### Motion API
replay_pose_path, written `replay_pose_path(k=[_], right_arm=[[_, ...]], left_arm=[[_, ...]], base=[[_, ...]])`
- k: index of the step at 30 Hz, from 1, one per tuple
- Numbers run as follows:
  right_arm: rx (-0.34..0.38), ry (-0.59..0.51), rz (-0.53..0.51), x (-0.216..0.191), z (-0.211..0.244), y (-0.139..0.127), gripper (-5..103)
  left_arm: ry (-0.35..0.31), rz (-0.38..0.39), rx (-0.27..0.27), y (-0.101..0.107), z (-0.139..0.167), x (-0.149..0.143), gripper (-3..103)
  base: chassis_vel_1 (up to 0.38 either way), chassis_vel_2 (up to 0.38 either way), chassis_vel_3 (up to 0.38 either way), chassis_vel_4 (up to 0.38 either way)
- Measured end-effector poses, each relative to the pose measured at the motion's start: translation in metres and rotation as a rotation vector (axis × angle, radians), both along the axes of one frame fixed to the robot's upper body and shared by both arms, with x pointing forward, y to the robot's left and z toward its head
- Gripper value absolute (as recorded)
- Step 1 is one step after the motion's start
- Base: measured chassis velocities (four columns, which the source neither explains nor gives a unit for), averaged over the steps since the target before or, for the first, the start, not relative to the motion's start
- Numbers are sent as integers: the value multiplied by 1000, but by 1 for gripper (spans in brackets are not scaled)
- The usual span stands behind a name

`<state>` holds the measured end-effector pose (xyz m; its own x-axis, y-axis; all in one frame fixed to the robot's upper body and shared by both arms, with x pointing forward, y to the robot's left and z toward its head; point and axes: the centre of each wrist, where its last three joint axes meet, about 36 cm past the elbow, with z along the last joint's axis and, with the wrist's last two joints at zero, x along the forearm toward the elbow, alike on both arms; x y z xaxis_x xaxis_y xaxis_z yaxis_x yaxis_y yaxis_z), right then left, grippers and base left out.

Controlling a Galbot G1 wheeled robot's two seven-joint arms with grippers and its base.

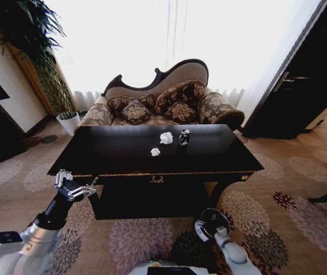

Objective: Move to the front of the table and place the trash on the table into the trash bin.

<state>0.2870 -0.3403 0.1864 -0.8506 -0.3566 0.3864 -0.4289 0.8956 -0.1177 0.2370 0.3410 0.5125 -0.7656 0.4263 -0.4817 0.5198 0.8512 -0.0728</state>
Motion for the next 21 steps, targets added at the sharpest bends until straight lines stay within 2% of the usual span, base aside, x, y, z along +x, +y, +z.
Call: replay_pose_path(k=[2, 5, 7, 10, 12, 13, 15, 21], right_arm=[[23, -14, 20, -2, 4, 3, 100], [149, -77, 136, -9, 18, 7, 100], [165, -92, 159, -9, 20, 6, 100], [281, -198, 316, -8, 40, -2, 100], [299, -212, 332, -8, 44, -2, 100], [348, -259, 364, -6, 56, -3, 100], [363, -278, 376, -5, 60, -4, 100], [437, -426, 435, -6, 97, -3, 100]], left_arm=[[-1, 0, -1, 0, 0, 0, 100], [-3, 3, -6, 0, -1, 0, 100], [-4, 4, -7, 0, -1, 0, 100], [-5, 6, -9, 0, -2, 1, 100], [-6, 6, -9, 0, -2, 1, 100], [-7, 7, -13, 0, -2, 0, 100], [-8, 8, -14, -1, -2, 0, 100], [-11, 13, -15, -3, 0, -2, 100]], base=[[0, 0, 0, 0], [0, 0, 0, 0], [0, 0, 0, 0], [0, 0, 0, 0], [0, 0, 0, 0], [0, 0, 0, 0], [0, 0, 0, 0], [0, 0, 0, 0]])
